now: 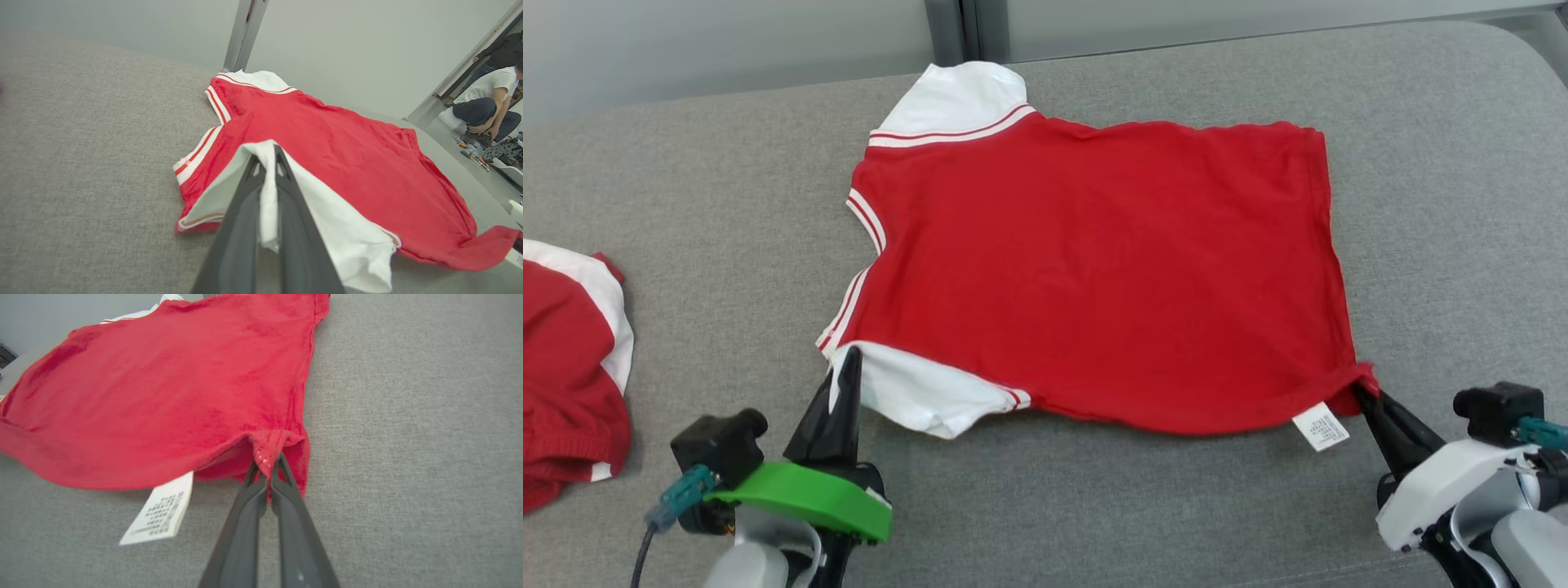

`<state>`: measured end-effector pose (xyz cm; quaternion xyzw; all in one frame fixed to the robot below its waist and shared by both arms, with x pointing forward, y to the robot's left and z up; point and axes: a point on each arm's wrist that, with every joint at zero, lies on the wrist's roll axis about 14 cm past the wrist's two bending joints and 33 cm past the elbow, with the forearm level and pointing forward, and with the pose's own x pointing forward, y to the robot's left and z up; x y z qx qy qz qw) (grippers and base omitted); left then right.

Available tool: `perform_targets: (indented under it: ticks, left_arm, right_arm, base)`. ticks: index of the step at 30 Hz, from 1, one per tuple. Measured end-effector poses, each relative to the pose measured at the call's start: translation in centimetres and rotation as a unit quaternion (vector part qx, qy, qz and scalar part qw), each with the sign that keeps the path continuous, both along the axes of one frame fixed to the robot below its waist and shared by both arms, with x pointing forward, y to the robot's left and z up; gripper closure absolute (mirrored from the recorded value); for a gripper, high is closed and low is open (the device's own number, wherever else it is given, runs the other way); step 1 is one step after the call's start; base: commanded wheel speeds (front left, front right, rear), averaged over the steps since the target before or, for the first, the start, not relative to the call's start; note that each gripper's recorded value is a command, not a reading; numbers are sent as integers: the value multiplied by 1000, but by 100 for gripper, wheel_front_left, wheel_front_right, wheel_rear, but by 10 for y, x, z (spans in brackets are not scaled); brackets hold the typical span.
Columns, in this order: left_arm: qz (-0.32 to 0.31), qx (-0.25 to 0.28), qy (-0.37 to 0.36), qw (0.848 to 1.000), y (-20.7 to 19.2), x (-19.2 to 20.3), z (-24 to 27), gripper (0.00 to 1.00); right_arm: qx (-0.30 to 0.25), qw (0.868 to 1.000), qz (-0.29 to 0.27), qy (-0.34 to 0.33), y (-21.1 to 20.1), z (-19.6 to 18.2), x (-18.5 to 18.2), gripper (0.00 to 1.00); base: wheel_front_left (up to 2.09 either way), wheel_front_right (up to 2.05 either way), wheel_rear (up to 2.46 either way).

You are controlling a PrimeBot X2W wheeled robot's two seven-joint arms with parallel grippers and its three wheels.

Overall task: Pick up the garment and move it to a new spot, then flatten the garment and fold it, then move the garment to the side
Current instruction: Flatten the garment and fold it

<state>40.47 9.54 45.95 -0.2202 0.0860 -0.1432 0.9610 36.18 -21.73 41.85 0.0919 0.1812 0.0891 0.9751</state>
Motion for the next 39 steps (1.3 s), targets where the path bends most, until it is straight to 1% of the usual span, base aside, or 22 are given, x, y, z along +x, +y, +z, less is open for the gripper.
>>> perform_targets:
  ticks: [6,10,13,14,15,16,21,24,26,29,32,39]
  left_arm:
    - [-27,25,-4,999,-7,38,0,100]
    - [-35,41,5,999,-10,62,-7,100]
    - [-40,51,17,998,-12,75,-18,100]
    - [-39,53,18,998,-12,78,-21,100]
    - [-35,54,20,998,-11,82,-24,70]
    - [-34,59,19,998,-11,84,-26,0]
    - [-28,64,6,998,-12,85,-27,0]
    - [-14,56,5,998,-4,77,-27,0]
    - [-12,60,23,998,2,61,-39,0]
    - [-10,67,44,997,9,44,-54,0]
    - [-9,76,67,995,15,32,-70,0]
    - [-10,86,89,992,17,27,-86,0]
  right_arm:
    - [-14,1000,9,-9,0,7,34,100]
    - [-21,1000,3,-1,-5,1,52,100]
    - [-19,1000,3,7,-1,-6,62,100]
    - [-18,1000,0,3,-2,-6,65,72]
    - [-18,1000,-6,-3,-4,-6,68,12]
    - [-17,1000,-10,-6,-5,-6,70,0]
    - [-11,1000,-22,-18,-8,-8,65,0]
    - [-7,999,-36,-16,-16,-10,53,0]
    - [-4,999,-47,-14,-23,-11,44,0]
    - [-3,999,-47,-10,-23,-14,35,0]
    - [2,999,-50,-7,-21,-17,34,0]
    - [12,999,-45,6,-8,-28,40,0]
  base:
    - [0,0,0]
    - [0,0,0]
    - [0,0,0]
    - [0,0,0]
    - [0,0,0]
    - [0,0,0]
    - [0,0,0]
    - [0,0,0]
    - [0,0,0]
    - [0,0,0]
    - [0,0,0]
    - [0,0,0]
